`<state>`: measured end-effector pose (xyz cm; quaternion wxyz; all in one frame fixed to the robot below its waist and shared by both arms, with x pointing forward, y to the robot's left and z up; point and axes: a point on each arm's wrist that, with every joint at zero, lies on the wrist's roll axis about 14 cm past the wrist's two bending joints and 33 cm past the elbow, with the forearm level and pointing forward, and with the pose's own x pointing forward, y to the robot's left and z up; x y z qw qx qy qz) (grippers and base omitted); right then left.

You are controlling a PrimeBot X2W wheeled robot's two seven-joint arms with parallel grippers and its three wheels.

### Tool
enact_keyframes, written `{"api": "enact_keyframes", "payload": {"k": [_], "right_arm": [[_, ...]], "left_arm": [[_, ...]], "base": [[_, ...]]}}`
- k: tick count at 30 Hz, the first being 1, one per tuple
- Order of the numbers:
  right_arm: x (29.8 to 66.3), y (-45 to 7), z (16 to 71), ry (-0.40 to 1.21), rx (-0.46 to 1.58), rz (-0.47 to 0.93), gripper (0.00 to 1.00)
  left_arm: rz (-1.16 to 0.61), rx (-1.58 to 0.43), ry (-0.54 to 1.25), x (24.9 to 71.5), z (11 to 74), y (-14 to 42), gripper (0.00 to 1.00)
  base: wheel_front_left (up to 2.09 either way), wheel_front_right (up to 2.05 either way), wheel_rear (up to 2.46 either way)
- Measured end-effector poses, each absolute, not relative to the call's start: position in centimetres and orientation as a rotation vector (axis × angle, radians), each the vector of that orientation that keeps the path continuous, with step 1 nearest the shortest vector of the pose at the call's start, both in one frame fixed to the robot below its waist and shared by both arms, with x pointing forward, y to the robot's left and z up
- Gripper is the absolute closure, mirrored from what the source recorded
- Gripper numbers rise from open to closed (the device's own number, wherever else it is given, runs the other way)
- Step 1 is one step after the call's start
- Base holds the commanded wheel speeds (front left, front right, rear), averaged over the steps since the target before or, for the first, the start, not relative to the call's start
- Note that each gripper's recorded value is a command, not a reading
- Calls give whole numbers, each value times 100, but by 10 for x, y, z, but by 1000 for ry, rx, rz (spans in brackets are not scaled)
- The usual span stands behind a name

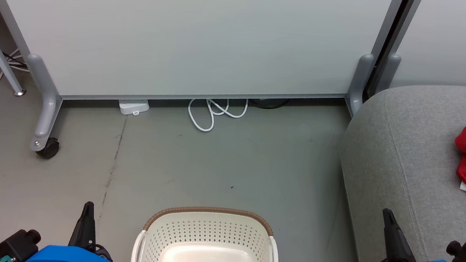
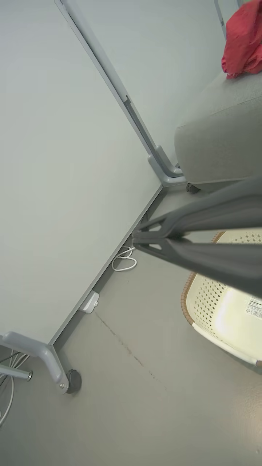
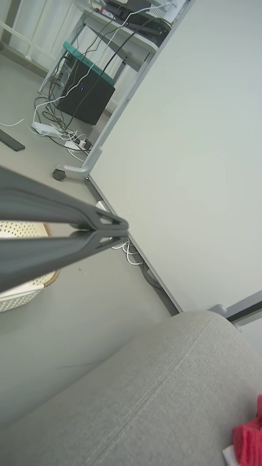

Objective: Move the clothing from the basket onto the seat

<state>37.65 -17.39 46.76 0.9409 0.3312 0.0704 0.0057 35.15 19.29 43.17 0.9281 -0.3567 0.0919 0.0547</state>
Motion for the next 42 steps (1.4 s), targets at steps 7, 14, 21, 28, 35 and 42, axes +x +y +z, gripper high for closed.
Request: {"api": "enact_keyframes", "payload": {"k": [7, 14, 21, 28, 35, 42], "right_arm": [[377, -177, 469, 138, 770, -3, 100], [379, -179, 472, 130, 862, -12, 100], [380, -182, 475, 120, 946, -20, 100], [382, -184, 478, 110, 1023, -25, 100], [382, -186, 481, 101, 1098, -28, 100], [384, -188, 484, 88, 1169, -30, 100]], "left_arm": [[119, -820, 178, 355, 437, 194, 100], [123, -906, 162, 359, 443, 196, 100], [125, -986, 144, 363, 449, 197, 100], [123, -1060, 133, 366, 453, 198, 100], [115, -1129, 119, 369, 459, 198, 100], [109, -1195, 101, 372, 465, 199, 100]], "base": [[0, 0, 0], [0, 0, 0], [0, 0, 0], [0, 0, 0], [0, 0, 0], [0, 0, 0]]}}
